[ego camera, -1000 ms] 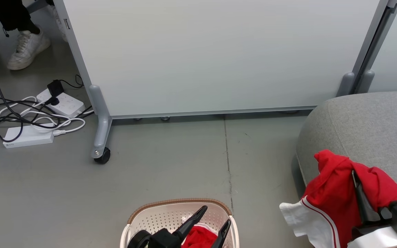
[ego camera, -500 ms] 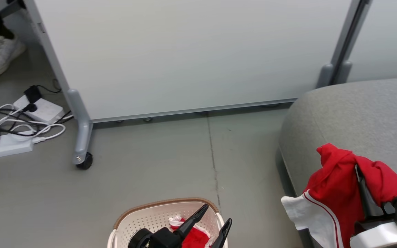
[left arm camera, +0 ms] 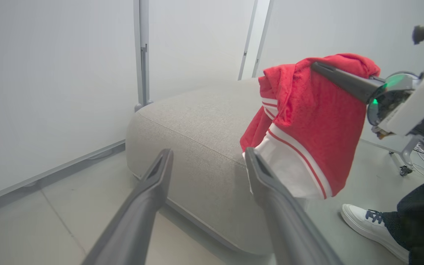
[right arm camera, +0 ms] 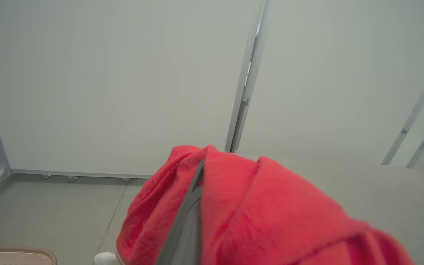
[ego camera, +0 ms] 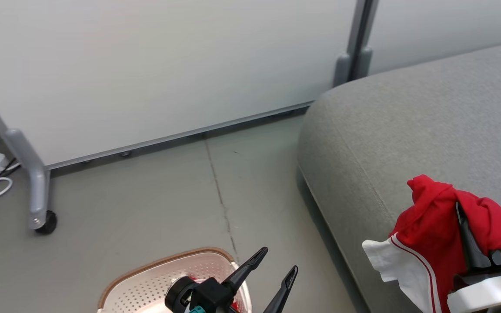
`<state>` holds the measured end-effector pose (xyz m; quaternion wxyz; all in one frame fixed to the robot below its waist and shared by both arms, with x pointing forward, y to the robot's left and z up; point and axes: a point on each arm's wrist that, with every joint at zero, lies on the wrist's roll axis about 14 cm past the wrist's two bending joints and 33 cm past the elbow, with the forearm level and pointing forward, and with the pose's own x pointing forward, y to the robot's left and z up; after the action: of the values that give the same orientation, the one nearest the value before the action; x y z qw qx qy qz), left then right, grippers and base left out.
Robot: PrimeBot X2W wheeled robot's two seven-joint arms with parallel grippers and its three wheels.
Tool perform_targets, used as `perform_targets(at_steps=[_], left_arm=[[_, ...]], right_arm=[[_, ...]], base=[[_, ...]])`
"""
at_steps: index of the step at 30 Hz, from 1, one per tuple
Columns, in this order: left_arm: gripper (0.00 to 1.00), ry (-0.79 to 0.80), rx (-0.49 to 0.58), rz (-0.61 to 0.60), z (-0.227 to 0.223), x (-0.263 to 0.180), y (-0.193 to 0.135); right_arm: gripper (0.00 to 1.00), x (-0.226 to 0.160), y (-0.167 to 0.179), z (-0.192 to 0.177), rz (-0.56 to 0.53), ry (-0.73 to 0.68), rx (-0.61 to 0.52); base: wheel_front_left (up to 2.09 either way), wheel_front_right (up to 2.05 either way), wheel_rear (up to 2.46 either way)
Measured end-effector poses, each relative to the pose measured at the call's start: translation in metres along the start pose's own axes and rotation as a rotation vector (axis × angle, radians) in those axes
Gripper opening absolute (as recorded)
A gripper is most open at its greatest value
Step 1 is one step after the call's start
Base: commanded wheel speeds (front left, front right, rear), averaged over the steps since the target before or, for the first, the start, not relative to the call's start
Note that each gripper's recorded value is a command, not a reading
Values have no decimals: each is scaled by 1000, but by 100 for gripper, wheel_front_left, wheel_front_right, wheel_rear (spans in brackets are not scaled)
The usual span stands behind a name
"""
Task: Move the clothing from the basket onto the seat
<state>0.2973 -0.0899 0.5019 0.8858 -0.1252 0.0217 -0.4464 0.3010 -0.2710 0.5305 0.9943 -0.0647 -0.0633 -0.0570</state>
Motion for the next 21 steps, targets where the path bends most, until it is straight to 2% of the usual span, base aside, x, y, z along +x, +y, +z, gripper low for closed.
perform_targets(at_steps=[7, 21], left_arm=[[100, 45, -23, -96, -14, 16, -19], [100, 88, -48, -206, -29, 34, -41]], right_arm=[[0, -15, -25, -6, -86, 34, -19], [0, -41, -48, -14, -185, 82, -34]], base=[[0, 0, 0], [0, 0, 0]])
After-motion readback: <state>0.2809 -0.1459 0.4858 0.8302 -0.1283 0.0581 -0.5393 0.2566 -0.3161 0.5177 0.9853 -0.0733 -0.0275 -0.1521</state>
